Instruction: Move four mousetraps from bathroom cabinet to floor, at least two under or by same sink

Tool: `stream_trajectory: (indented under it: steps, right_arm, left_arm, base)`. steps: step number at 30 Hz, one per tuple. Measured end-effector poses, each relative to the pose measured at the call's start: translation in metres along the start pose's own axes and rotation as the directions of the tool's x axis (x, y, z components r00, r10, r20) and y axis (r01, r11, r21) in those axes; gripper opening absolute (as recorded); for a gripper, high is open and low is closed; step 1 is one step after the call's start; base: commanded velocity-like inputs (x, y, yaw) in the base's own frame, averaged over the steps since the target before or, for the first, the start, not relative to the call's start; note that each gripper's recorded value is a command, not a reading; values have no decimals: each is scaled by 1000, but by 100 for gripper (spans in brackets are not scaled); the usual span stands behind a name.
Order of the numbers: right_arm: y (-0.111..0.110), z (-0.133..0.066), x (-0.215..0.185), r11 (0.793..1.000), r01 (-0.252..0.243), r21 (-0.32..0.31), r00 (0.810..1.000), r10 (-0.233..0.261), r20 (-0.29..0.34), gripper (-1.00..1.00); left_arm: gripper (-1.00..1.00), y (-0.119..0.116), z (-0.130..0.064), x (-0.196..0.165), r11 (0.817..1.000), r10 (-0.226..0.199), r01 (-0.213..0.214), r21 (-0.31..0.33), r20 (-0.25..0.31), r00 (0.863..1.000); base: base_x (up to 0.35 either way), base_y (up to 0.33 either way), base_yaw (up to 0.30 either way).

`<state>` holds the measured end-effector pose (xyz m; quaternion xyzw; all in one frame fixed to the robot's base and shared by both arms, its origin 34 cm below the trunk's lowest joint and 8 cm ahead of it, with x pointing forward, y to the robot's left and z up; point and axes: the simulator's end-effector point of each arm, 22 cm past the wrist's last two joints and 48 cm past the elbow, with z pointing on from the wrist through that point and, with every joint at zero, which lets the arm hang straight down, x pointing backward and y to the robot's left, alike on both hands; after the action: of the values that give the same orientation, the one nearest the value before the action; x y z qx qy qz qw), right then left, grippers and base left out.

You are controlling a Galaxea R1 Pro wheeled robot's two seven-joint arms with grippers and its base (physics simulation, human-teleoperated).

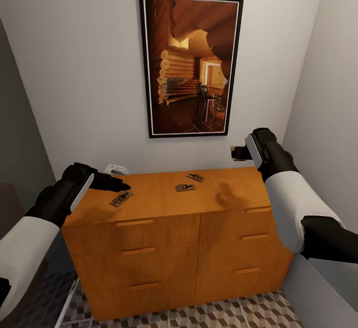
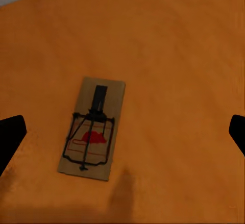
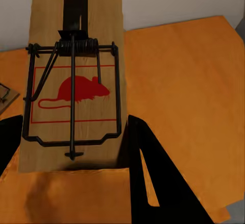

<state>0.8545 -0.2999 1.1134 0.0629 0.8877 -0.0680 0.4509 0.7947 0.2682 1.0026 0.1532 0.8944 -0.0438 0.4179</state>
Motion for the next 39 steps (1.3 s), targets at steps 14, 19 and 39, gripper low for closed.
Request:
stream_trajectory:
  steps: [14, 19, 39]
  right_arm:
    - [1, 0, 0, 1000, -1, -1, 1000, 1, -1, -100]
    - [0, -1, -1, 1000, 0, 1, 1000, 0, 2, -100]
    - [0, -2, -1, 1000, -2, 0, 1000, 2, 2, -100]
  left_arm:
    - [100, -3, 1, -1, 1000, 0, 0, 6, 1, 1000]
    - [100, -2, 1, 1, 1000, -3, 3, 6, -3, 1000]
    - [100, -10, 6, 5, 1000, -17, 17, 26, -19, 1000]
  base:
    - [136, 126, -11]
    - [7, 6, -168]
    - [-37, -20, -23]
